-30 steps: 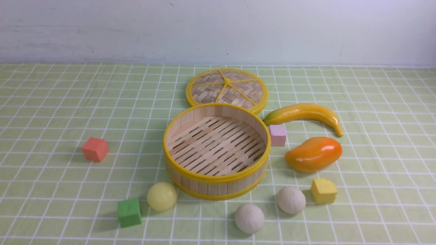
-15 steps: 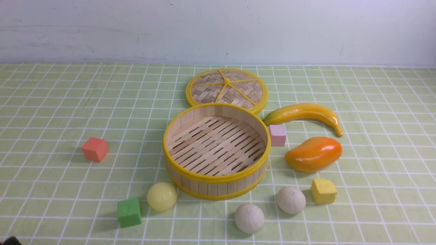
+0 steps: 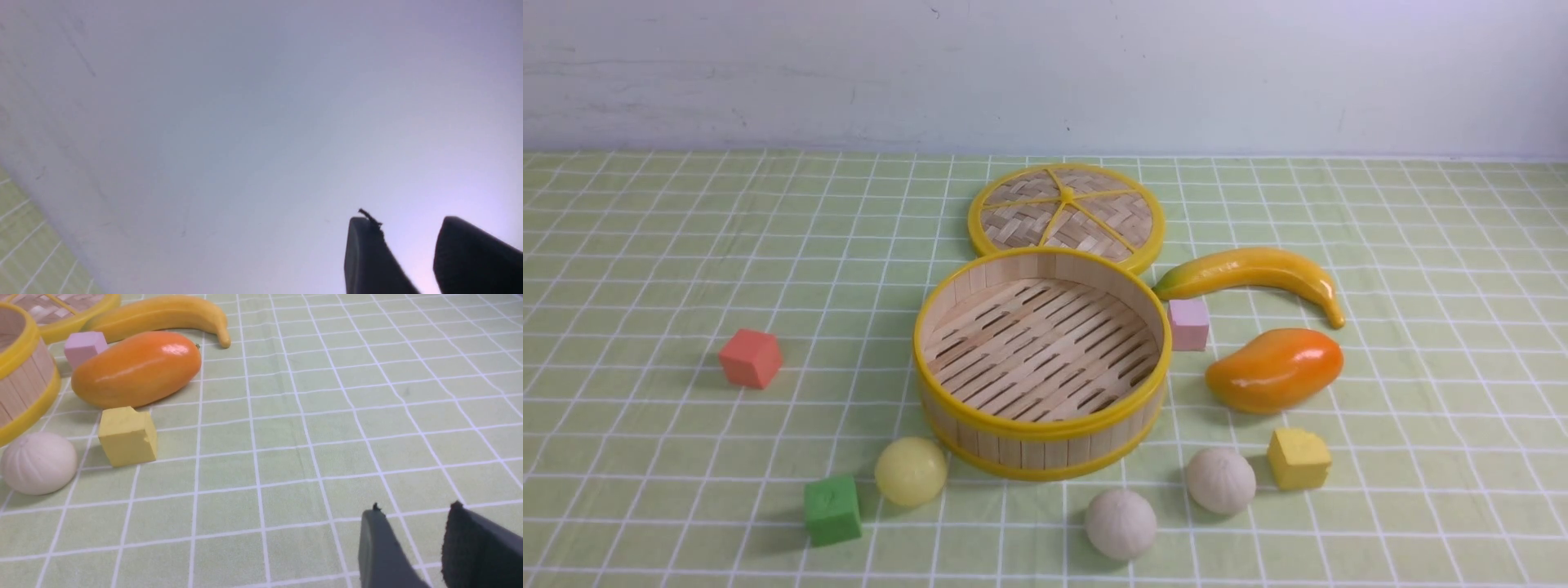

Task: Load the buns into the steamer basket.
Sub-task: Use the left arm to grab a steamed stuffed bun

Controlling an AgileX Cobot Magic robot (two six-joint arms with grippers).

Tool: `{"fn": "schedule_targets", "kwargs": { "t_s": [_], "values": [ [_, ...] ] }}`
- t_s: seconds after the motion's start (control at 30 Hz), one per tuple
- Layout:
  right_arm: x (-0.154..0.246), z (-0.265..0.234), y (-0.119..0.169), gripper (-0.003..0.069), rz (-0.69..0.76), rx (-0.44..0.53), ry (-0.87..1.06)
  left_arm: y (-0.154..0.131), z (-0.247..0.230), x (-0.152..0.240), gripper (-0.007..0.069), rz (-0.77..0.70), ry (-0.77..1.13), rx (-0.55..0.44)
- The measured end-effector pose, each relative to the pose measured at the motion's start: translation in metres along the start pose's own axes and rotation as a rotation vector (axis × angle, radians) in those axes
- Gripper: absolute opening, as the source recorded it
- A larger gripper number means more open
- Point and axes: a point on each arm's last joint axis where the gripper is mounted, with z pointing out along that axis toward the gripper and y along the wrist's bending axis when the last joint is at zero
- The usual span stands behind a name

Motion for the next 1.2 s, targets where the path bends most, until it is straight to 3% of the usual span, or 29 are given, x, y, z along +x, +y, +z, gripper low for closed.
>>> {"fn": "schedule_targets", "kwargs": {
  "t_s": [0.17, 0.27, 0.3, 0.33, 0.47, 0.5, 0.53, 0.7, 0.9, 0.97, 1.03, 1.2],
  "values": [
    [0.000, 0.000, 0.000, 0.0239, -0.001, 0.000, 0.000, -0.073, 0.024, -0.033, 0.0238, 0.132, 0.073, 0.092],
    [0.000, 0.000, 0.000, 0.0239, -0.001, 0.000, 0.000, -0.101, 0.041, -0.043, 0.0238, 0.228, 0.183, 0.052],
    [0.000, 0.000, 0.000, 0.0239, -0.001, 0.000, 0.000, -0.110, 0.055, -0.042, 0.0238, 0.273, 0.292, -0.043],
    [0.000, 0.000, 0.000, 0.0239, -0.001, 0.000, 0.000, -0.112, 0.061, -0.041, 0.0238, 0.282, 0.352, -0.064],
    [0.000, 0.000, 0.000, 0.0239, -0.001, 0.000, 0.000, -0.091, 0.080, -0.018, 0.0238, 0.323, 0.647, -0.310],
    [0.000, 0.000, 0.000, 0.0239, -0.001, 0.000, 0.000, -0.090, 0.081, -0.017, 0.0238, 0.325, 0.659, -0.322],
    [0.000, 0.000, 0.000, 0.0239, -0.001, 0.000, 0.000, -0.078, 0.086, -0.008, 0.0238, 0.346, 0.739, -0.410],
    [0.000, 0.000, 0.000, 0.0239, -0.001, 0.000, 0.000, -0.049, 0.116, 0.016, 0.0238, 0.374, 0.846, -0.529],
    [0.000, 0.000, 0.000, 0.0239, -0.001, 0.000, 0.000, -0.005, 0.154, 0.057, 0.0238, 0.300, 0.970, -0.678],
    [0.000, 0.000, 0.000, 0.0239, -0.001, 0.000, 0.000, 0.013, 0.163, 0.080, 0.0238, 0.259, 1.119, -0.770],
    [0.000, 0.000, 0.000, 0.0239, -0.001, 0.000, 0.000, 0.023, 0.168, 0.104, 0.0238, 0.264, 1.288, -0.784],
    [0.000, 0.000, 0.001, 0.0239, -0.005, -0.012, 0.001, 0.027, 0.176, 0.163, 0.0242, 0.347, 1.629, -0.659]
  ]
}}
